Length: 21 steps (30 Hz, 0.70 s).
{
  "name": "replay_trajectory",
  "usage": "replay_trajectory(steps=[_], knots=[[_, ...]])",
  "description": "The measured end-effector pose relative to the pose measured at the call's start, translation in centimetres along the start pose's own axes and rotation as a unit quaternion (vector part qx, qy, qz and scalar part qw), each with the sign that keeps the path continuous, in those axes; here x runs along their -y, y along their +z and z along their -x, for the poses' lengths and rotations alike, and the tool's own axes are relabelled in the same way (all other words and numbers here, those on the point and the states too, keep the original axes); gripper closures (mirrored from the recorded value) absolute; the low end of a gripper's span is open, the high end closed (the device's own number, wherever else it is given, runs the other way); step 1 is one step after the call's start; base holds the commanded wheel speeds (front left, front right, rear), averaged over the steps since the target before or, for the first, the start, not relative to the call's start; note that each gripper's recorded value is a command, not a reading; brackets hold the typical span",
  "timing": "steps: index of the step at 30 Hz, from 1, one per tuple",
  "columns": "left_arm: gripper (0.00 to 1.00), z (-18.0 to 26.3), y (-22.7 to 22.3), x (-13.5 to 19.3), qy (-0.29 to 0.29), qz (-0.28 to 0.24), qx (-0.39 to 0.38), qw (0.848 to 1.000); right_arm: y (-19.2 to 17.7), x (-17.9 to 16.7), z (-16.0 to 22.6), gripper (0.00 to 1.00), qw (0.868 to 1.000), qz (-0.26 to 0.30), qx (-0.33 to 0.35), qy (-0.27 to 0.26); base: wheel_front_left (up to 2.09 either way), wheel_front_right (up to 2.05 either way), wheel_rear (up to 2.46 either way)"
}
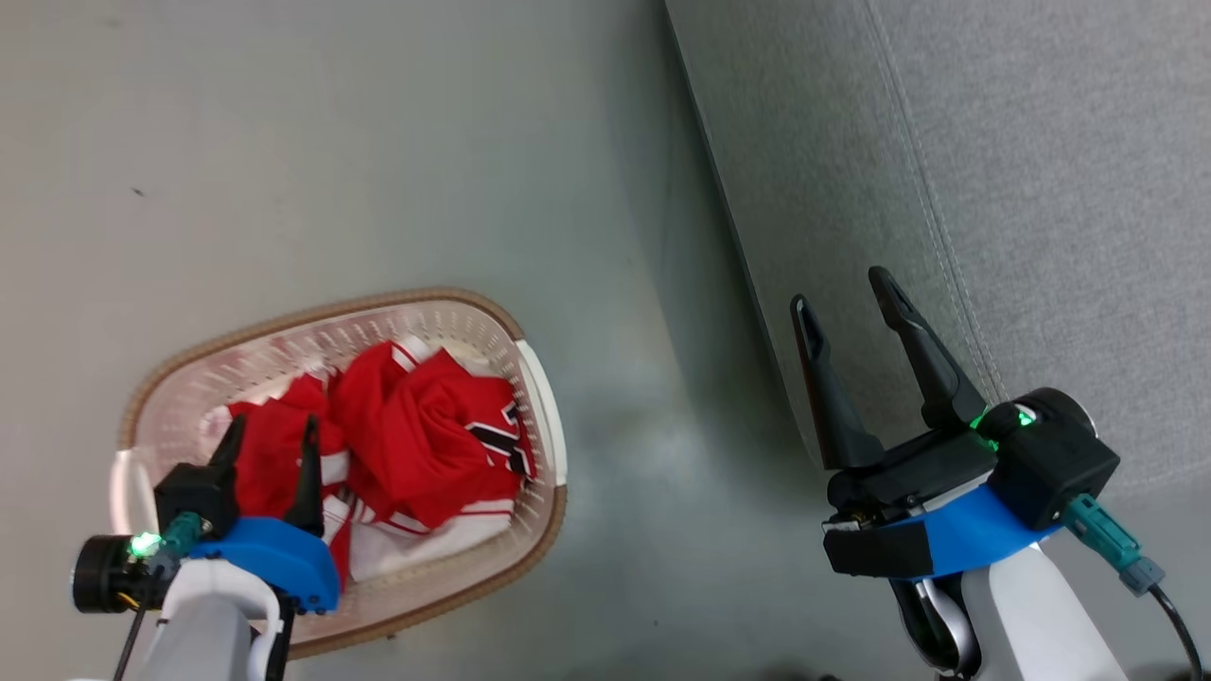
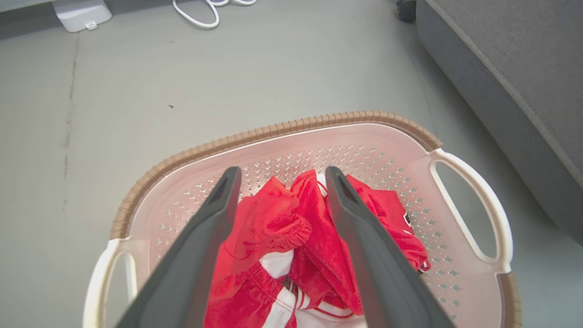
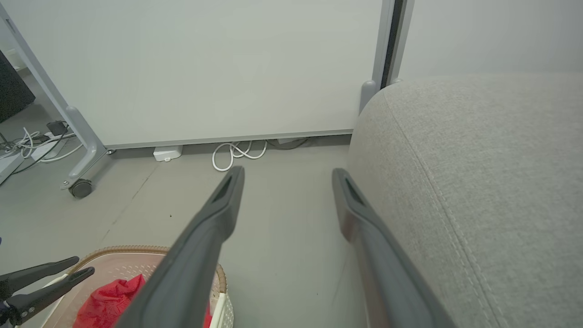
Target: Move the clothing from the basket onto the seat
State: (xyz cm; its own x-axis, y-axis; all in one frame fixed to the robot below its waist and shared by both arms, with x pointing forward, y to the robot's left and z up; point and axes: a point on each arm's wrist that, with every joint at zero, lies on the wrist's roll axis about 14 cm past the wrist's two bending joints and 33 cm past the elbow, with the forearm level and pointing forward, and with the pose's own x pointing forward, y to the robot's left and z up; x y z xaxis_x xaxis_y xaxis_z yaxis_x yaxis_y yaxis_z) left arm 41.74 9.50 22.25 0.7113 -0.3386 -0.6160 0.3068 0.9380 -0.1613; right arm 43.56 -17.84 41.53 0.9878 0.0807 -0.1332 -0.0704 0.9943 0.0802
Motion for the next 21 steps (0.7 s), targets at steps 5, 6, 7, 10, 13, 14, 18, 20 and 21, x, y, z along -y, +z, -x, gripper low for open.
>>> replay_trajectory(steps=[5, 6, 7, 10, 13, 14, 18, 20, 21], knots=[[0.0, -2.5, -3.0, -0.4, -0.006, -0.006, -0.046, 0.999, -2.1, 0.9, -0.4, 0.0, 1.0, -0.005, -0.026, -0.012, 0.0, 0.0, 0.0], [0.0, -2.9, -3.4, -0.4, -0.006, -0.006, -0.053, 0.999, -2.4, 1.0, -0.5, 0.0, 0.999, -0.005, -0.03, -0.013, 0.0, 0.0, 0.0], [0.0, -3.3, -4.0, -0.4, -0.007, -0.005, -0.062, 0.998, -2.7, 1.1, -0.6, 0.0, 0.999, -0.006, -0.033, -0.015, 0.0, 0.0, 0.0], [0.0, -4.2, -5.5, -0.8, -0.008, -0.014, -0.086, 0.996, -3.4, 1.4, -0.9, 0.0, 0.999, -0.009, -0.041, -0.018, 0.0, 0.0, 0.0], [0.0, -4.9, -6.8, -1.1, -0.003, -0.02, -0.104, 0.994, -4.2, 1.7, -0.9, 0.0, 0.998, -0.012, -0.051, -0.022, 0.0, 0.0, 0.0], [0.0, -5.1, -7.2, -1.1, -0.001, -0.023, -0.112, 0.993, -4.4, 1.7, -0.9, 0.0, 0.998, -0.013, -0.054, -0.023, 0.0, 0.0, 0.0], [0.0, -5.0, -9.4, -1.6, 0.007, -0.038, -0.155, 0.987, -5.0, 1.9, -0.9, 0.0, 0.998, -0.016, -0.061, -0.026, 0.0, 0.0, 0.0], [0.0, -5.1, -9.9, -1.8, 0.011, -0.053, -0.167, 0.984, -5.2, 1.9, -0.9, 0.0, 0.997, -0.018, -0.064, -0.027, 0.0, 0.0, 0.0], [0.0, -5.0, -10.1, -2.0, 0.014, -0.058, -0.173, 0.983, -5.3, 2.0, -0.9, 0.0, 0.997, -0.02, -0.064, -0.027, 0.0, 0.0, 0.0]])
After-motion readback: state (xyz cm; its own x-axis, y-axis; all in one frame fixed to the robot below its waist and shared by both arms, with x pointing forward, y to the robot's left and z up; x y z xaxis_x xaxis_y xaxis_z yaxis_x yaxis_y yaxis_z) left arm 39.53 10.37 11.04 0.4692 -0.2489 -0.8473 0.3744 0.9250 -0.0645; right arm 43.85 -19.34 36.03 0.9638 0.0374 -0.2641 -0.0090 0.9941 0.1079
